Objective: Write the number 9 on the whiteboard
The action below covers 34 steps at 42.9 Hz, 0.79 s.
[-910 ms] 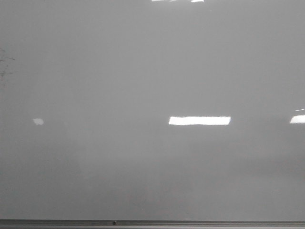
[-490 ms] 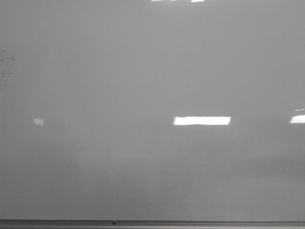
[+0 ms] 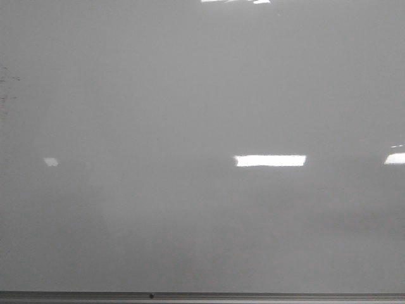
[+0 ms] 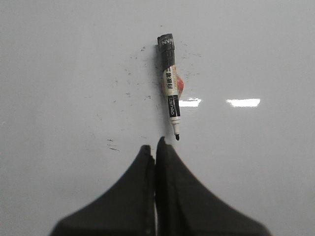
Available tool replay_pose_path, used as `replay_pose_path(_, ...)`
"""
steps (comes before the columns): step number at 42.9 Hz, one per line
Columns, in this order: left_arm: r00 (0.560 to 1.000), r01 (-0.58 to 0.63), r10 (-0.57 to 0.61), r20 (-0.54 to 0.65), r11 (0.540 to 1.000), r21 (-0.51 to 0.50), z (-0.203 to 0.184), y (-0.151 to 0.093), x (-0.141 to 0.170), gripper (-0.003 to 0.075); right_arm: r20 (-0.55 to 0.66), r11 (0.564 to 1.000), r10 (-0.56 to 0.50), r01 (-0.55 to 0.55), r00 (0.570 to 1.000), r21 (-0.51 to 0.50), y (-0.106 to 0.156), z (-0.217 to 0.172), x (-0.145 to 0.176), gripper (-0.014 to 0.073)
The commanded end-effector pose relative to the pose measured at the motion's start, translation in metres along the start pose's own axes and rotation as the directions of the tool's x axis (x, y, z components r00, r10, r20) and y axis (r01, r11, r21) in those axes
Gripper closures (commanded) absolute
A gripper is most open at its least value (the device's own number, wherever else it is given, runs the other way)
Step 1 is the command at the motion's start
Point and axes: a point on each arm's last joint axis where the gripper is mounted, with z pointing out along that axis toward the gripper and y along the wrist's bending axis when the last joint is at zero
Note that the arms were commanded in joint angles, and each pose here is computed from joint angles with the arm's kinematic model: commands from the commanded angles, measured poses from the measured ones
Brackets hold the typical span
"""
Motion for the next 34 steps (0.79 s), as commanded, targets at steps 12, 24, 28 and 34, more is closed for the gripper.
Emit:
replay_pose_path(12,0.993,0.016,-0.016,0.114,1.0,-0.003,-0.002,0.0,-0.009,0.0739,0.1,1.0,-0.012,0.012,0.995,0.004,0.0,-0.002,-0.009,0.0663)
replay_pose_path(24,0.972,0.017,-0.015,0.234,1.0,-0.004,-0.004,0.001,-0.02,0.0739,0.14,1.0,-0.011,0.011,0.99,0.002,0.0,-0.003,-0.013,0.0663)
replay_pose_path(28,0.939,0.022,-0.019,0.344,1.0,-0.005,-0.007,0.001,-0.032,0.0739,0.201,1.0,-0.011,0.012,0.98,-0.001,0.001,-0.004,-0.02,0.0663)
replay_pose_path(34,0.89,0.055,-0.051,0.452,0.998,0.005,-0.018,0.002,-0.061,0.0739,0.255,1.0,-0.011,0.013,0.967,-0.007,0.004,-0.015,-0.048,0.0663)
